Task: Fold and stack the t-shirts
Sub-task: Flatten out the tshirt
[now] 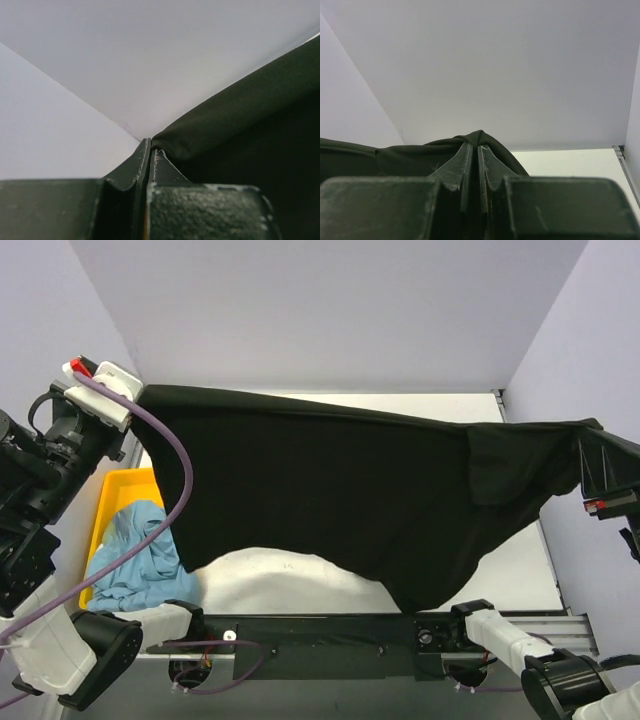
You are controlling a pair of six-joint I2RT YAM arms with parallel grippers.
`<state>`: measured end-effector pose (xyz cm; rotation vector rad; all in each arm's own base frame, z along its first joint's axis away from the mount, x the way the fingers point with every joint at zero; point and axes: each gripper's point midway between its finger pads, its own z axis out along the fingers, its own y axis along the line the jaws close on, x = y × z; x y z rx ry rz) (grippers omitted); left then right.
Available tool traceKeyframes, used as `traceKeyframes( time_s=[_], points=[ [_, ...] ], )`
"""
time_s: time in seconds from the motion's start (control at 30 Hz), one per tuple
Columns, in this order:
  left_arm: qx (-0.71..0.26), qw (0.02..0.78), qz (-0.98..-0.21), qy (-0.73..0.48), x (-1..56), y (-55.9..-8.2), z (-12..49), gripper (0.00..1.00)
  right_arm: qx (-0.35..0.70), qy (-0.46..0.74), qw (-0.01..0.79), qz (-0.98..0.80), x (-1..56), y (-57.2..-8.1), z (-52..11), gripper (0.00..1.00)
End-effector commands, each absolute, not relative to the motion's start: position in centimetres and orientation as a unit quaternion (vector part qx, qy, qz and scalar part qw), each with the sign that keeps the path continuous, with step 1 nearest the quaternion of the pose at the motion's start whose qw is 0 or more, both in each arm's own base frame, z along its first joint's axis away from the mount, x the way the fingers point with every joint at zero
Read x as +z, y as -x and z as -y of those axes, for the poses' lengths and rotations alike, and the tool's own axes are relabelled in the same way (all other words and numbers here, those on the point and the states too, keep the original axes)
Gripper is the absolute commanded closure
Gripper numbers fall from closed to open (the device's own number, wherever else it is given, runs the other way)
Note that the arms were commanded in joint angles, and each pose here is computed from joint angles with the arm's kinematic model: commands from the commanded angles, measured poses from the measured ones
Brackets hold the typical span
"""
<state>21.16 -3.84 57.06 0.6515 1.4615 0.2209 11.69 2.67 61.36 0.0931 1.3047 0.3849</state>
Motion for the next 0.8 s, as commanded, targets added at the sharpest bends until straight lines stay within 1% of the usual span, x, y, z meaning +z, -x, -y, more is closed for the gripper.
traceKeyframes(
  time_s=[0.0,0.1,0.23,0.27,0.3,0.33,0.37,0.4,0.43,0.47,0.5,0.53,0.6,0.63,0.67,0.7,0.73,0.77],
  points=[
    [0.098,0.687,-0.671,-0.261,56.9,-22.6,3.6,1.0,0.15,-0.042,0.806,-0.572,63.5,-12.7,-2.0,1.0],
    [0.074,0.649,-0.708,-0.27,53.4,-25.0,4.9,1.0,0.13,-0.034,0.78,-0.611,61.3,-16.7,-2.6,1.0],
    [0.069,0.592,-0.757,-0.268,48.8,-28.5,5.7,1.0,0.096,-0.024,0.726,-0.68,56.2,-24.2,-3.8,1.0],
    [0.069,0.58,-0.765,-0.271,47.8,-29.3,5.9,1.0,0.09,-0.022,0.71,-0.698,54.4,-26.2,-4.2,1.0],
    [0.069,0.563,-0.777,-0.272,46.2,-30.9,6.3,1.0,0.078,-0.013,0.679,-0.73,51.3,-29.1,-4.7,1.0],
    [0.07,0.557,-0.781,-0.273,45.4,-31.6,6.5,1.0,0.078,-0.007,0.675,-0.734,50.6,-30.5,-5.1,1.0],
    [0.068,0.542,-0.79,-0.277,43.4,-33.5,7.1,1.0,0.074,-0.001,0.642,-0.763,47.4,-33.2,-5.7,1.0],
    [0.066,0.523,-0.801,-0.283,41.2,-34.5,7.4,1.0,0.074,0.002,0.632,-0.771,46.0,-35.0,-6.0,1.0],
    [0.066,0.523,-0.801,-0.285,40.1,-36.3,8.0,1.0,0.077,0.003,0.603,-0.794,43.1,-37.3,-6.3,1.0],
    [0.064,0.507,-0.809,-0.289,38.1,-37.4,8.3,1.0,0.081,-0.003,0.597,-0.798,42.0,-39.1,-6.4,1.0],
    [0.066,0.497,-0.815,-0.289,36.5,-39.3,8.7,1.0,0.088,-0.009,0.577,-0.812,39.3,-41.8,-6.5,1.0],
    [0.067,0.484,-0.823,-0.291,34.8,-40.4,9.0,1.0,0.092,-0.012,0.567,-0.818,38.0,-43.1,-6.6,1.0],
    [0.074,0.466,-0.836,-0.279,31.5,-43.6,8.9,1.0,0.099,-0.026,0.52,-0.848,32.0,-47.8,-6.4,1.0],
    [0.075,0.465,-0.838,-0.275,30.0,-45.7,9.3,1.0,0.106,-0.033,0.52,-0.847,31.4,-49.1,-6.5,1.0],
    [0.079,0.457,-0.844,-0.27,28.6,-46.7,8.8,1.0,0.108,-0.041,0.487,-0.866,27.7,-51.0,-6.2,1.0],
    [0.083,0.447,-0.849,-0.269,26.4,-48.5,9.0,1.0,0.115,-0.049,0.486,-0.865,27.5,-52.1,-6.3,1.0],
    [0.088,0.43,-0.858,-0.269,24.0,-49.9,8.9,1.0,0.122,-0.055,0.458,-0.879,24.2,-53.8,-6.2,1.0],
    [0.094,0.431,-0.858,-0.263,23.3,-50.9,8.7,1.0,0.131,-0.062,0.458,-0.877,24.1,-54.8,-6.2,1.0]
  ],
)
